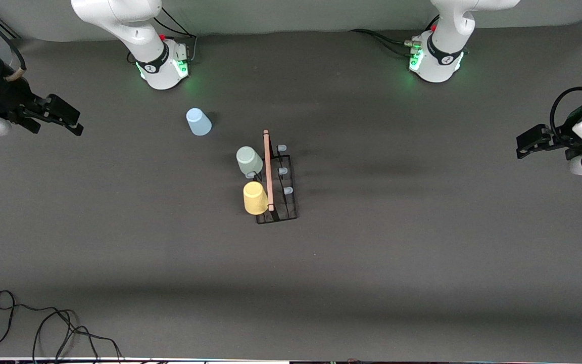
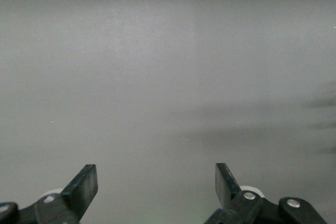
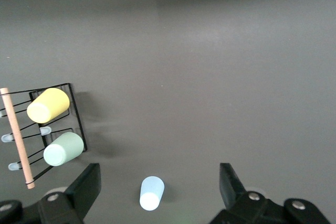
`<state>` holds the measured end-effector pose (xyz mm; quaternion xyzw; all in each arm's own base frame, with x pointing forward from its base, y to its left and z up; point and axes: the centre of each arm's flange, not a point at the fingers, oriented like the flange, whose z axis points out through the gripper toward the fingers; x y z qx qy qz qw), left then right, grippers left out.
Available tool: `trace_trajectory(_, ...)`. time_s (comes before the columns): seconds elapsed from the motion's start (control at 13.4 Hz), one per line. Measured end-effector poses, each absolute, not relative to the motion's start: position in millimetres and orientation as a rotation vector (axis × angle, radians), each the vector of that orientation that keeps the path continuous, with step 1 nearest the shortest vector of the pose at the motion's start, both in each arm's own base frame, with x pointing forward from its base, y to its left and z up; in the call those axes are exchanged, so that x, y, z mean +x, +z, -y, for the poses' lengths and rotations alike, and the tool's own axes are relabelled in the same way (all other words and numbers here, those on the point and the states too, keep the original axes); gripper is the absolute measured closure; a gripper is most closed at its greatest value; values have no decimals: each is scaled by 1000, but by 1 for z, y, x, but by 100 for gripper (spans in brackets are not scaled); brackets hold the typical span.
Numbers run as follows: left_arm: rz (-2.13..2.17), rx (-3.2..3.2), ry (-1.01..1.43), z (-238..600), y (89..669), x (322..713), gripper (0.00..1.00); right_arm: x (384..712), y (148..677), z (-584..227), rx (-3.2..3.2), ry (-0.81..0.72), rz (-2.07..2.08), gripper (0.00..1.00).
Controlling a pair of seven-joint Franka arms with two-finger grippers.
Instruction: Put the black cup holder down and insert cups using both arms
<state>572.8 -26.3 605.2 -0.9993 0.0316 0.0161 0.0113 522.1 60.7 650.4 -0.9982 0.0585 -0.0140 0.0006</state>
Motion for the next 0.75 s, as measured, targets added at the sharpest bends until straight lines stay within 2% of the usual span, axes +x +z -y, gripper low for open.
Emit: trace_trajectory(0.75,-99,-3133,51,28,605,573,0,535,633,-62,-3137,-33,-170,0)
